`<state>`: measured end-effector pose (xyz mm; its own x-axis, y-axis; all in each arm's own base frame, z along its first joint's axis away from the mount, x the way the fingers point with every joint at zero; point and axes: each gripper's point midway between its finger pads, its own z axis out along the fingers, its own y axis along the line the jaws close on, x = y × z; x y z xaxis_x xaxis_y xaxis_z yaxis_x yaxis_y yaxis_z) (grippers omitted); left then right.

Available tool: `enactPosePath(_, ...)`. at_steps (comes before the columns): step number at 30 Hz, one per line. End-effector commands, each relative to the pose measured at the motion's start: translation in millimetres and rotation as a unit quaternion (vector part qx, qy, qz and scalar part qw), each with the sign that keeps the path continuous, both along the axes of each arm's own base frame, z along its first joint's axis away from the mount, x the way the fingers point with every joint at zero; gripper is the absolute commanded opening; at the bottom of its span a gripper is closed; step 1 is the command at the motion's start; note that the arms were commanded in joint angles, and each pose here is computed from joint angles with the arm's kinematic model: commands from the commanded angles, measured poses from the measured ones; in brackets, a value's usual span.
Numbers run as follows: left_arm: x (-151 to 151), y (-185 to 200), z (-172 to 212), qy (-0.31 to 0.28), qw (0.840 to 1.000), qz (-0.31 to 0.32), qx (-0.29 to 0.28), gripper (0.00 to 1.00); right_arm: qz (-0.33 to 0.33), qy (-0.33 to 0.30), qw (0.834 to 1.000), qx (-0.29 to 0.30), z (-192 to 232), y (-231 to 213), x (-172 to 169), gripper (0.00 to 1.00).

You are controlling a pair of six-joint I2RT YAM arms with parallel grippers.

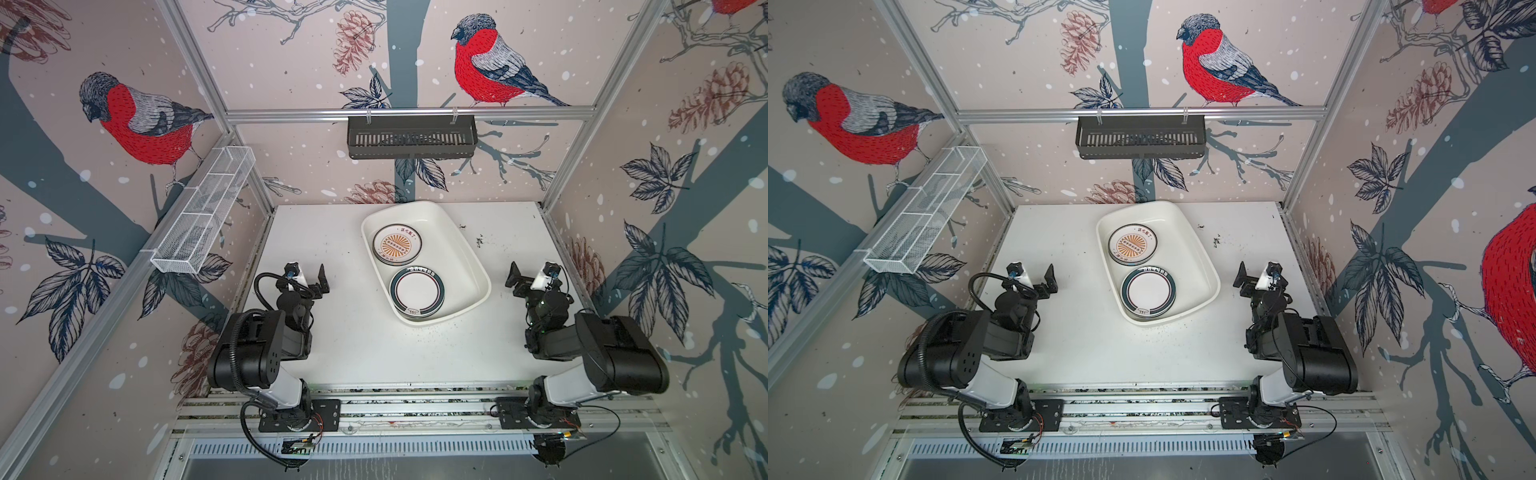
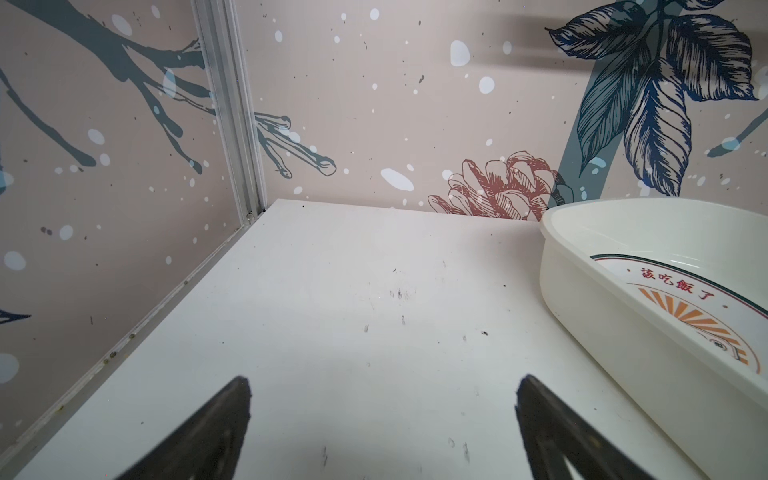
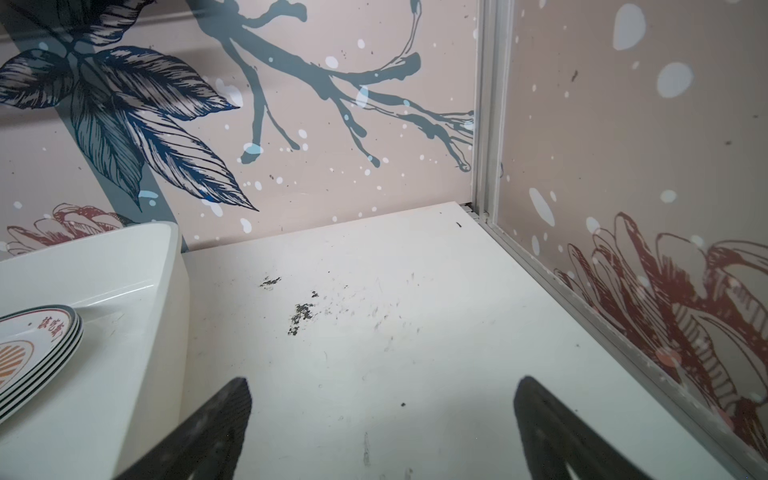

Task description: Place the plates into the plastic bin on the countertop

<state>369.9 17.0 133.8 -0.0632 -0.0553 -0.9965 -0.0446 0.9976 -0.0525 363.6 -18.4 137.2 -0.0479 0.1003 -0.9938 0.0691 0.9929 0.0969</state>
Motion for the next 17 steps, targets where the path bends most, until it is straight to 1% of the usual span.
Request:
enactPosePath(1, 1.4, -4.6, -1.7, 0.006, 1.0, -0.013, 0.006, 0.99, -0.025, 0.013, 0.999, -0.02, -4.9, -6.1, 1.8, 0.99)
enactPosePath(7, 3.7, -9.4, -3.2, 0.011, 0.999, -0.028, 0.011, 0.99, -0.024, 0.014, 0.999, -0.024, -4.9, -4.7, 2.2, 1.0)
enactPosePath(17, 4.7, -10.2, -3.1, 0.012, 0.999, -0.029, 0.012, 0.99, -0.028, 0.019, 0.999, -0.034, -5.8, -2.4, 4.6, 1.0)
